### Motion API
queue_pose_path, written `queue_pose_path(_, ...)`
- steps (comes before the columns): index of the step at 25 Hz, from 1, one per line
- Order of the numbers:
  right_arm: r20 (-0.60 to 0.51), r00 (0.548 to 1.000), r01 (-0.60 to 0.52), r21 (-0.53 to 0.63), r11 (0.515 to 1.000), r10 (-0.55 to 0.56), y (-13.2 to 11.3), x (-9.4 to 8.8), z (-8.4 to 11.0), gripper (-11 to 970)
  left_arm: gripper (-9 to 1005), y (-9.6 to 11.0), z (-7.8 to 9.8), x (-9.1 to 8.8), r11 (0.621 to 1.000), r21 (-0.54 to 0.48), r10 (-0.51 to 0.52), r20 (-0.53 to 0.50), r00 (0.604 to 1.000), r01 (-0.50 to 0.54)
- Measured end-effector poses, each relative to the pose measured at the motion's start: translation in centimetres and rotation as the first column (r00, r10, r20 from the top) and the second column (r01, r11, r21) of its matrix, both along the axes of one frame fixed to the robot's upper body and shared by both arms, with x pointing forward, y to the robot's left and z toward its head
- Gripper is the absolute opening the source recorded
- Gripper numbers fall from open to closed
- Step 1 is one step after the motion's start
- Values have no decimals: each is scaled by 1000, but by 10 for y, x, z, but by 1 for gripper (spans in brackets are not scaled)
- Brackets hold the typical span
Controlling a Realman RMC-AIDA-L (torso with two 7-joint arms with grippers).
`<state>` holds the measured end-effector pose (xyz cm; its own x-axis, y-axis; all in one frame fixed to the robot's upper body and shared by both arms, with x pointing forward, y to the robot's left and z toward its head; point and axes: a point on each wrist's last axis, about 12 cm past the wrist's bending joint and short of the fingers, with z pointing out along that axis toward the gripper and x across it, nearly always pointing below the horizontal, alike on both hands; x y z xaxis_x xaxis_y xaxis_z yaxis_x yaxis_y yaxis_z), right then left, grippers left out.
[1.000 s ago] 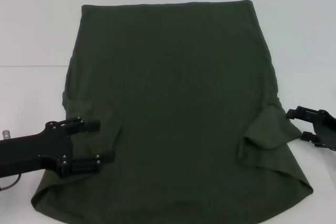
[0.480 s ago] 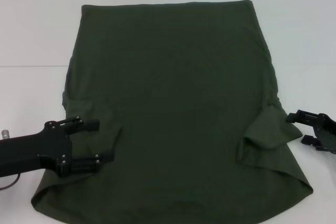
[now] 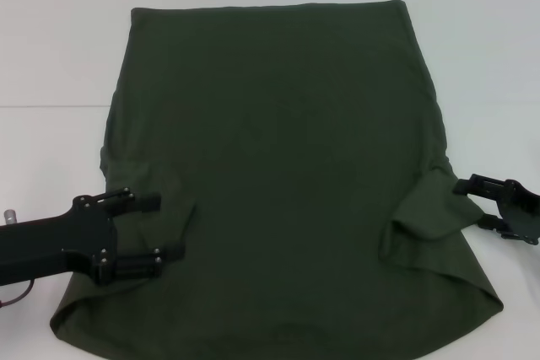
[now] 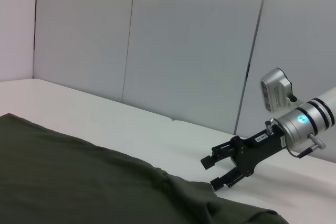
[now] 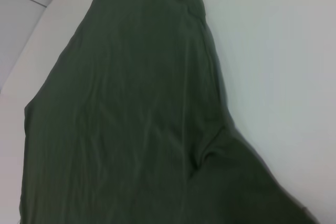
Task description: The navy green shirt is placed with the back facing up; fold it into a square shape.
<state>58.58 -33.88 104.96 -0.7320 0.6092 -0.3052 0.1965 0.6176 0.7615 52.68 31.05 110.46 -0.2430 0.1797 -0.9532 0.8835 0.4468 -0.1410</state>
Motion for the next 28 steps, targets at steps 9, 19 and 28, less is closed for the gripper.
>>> queue_pose_path(9,1,1000,-8,-4,1000,8,6,3,0,909,875,1,0,0,1000,2,2,0,1000,-2)
queue_pose_path(19,10,1000,-26,-23,999,27,15,10,2,909,875,1,0,1,1000,2,1,0,1000,-1)
queue_pose_path(28,17,1000,-25,-27,999,26,13,13,5,908,875,1,0,1,1000,2,1,-1,1000,-1)
